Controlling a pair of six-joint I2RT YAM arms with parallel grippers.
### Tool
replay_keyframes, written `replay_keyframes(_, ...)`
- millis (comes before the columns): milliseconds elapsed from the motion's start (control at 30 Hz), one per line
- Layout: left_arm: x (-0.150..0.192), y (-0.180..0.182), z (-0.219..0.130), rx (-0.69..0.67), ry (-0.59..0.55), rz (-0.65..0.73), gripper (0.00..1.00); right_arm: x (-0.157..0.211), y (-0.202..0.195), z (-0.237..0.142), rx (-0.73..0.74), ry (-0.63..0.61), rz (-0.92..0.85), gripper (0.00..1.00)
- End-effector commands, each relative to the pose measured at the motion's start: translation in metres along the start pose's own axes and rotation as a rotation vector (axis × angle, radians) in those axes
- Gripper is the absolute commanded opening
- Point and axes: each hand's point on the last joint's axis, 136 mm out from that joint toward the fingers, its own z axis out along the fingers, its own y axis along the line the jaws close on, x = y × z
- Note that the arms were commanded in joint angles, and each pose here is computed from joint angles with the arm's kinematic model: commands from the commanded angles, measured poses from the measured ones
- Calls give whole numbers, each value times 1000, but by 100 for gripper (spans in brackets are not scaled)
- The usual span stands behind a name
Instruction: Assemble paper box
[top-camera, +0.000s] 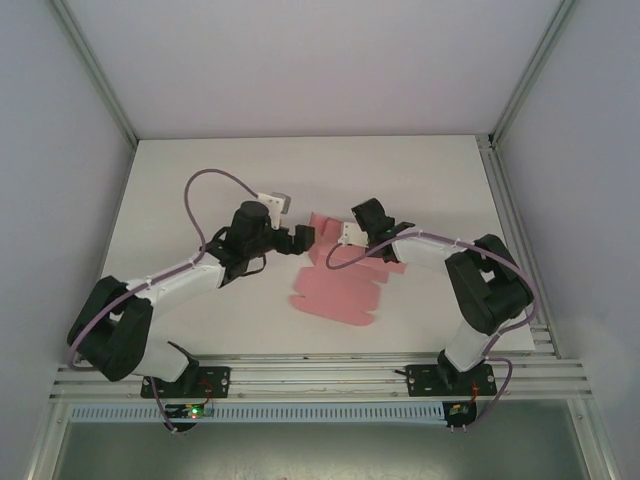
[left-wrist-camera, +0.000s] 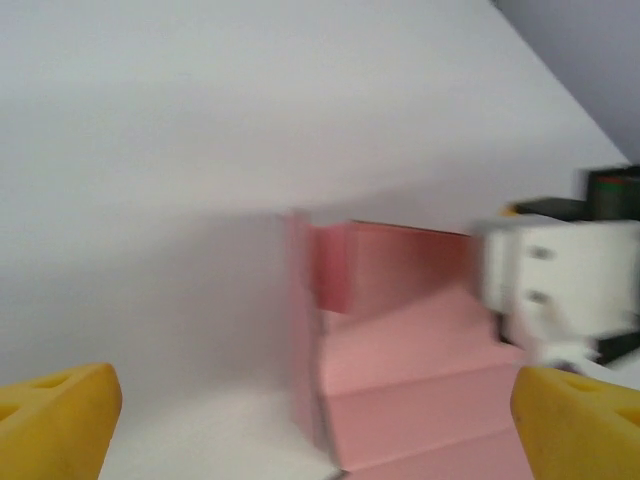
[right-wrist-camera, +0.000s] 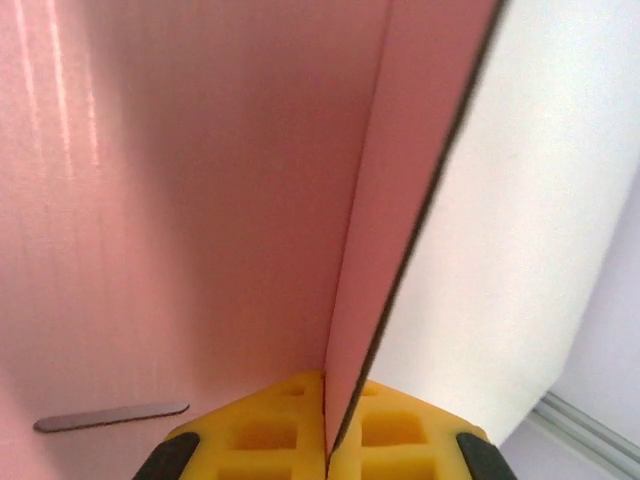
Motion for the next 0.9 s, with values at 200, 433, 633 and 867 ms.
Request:
replay_keyframes(200, 15, 86, 8, -184, -4, -257, 92, -20, -56, -49, 312, -63, -26, 0)
replay_keyframes(433, 13, 64, 44, -1, 24, -159, 78, -35, -79, -75, 500, -117, -75, 0)
replay_keyframes(633, 15, 46, 55, 143, 7, -26, 76, -37, -50, -62, 549, -47, -191, 0)
replay_keyframes(867, 32, 4, 40, 408, 23, 99, 70, -37, -39, -66, 575, -47, -190, 0)
